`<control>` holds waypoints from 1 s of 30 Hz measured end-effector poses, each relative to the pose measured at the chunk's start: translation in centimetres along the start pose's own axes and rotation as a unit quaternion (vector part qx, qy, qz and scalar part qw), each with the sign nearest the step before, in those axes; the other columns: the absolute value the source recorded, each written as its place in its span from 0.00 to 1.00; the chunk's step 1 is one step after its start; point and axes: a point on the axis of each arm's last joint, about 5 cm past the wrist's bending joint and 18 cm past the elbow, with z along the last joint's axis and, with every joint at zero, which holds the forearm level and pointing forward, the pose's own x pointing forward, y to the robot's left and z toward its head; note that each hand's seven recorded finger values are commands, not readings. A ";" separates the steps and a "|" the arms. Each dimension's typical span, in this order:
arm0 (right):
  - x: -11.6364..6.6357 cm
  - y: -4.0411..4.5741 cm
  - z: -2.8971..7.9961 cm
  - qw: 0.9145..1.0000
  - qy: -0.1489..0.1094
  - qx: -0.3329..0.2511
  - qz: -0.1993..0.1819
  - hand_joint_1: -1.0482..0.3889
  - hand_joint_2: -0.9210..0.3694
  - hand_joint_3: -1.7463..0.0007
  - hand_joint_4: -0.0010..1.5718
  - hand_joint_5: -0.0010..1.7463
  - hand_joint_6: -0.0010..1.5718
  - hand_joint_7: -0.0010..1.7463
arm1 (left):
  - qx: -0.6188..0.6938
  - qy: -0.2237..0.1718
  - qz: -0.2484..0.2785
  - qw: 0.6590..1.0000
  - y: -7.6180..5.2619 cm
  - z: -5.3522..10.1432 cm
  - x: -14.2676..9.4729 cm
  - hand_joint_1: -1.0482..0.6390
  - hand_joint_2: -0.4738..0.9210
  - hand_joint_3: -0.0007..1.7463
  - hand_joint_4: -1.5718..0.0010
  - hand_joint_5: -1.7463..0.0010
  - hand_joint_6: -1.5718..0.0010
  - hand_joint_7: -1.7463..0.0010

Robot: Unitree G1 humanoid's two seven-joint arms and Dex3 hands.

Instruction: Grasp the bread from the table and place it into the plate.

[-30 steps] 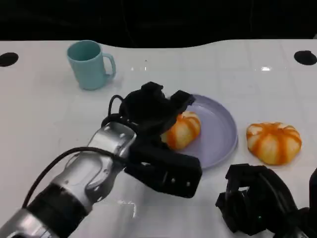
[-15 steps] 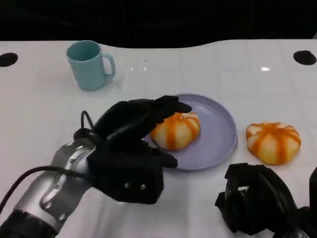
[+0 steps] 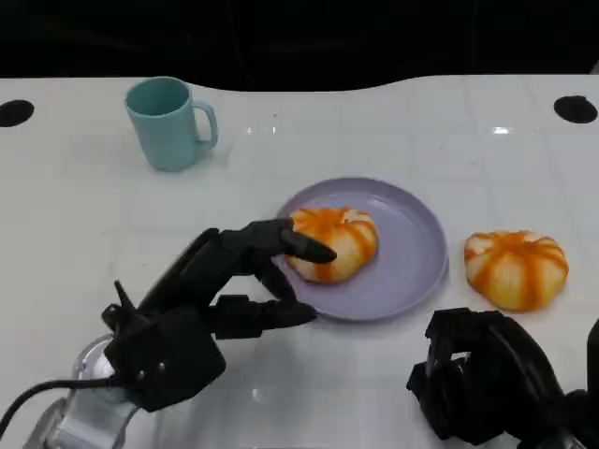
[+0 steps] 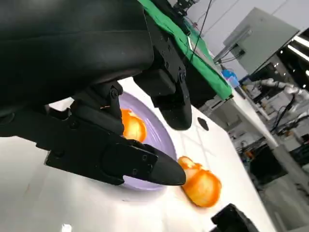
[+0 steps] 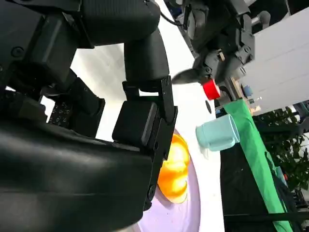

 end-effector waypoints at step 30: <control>-0.1 0.19 -0.2 1.000 0.002 0.002 -0.001 0.00 0.69 0.16 0.93 0.83 1.00 0.55 | -0.291 0.025 0.020 0.956 -3.4 -1.7 -5.5 0.15 1.00 0.20 0.34 0.00 0.45 0.05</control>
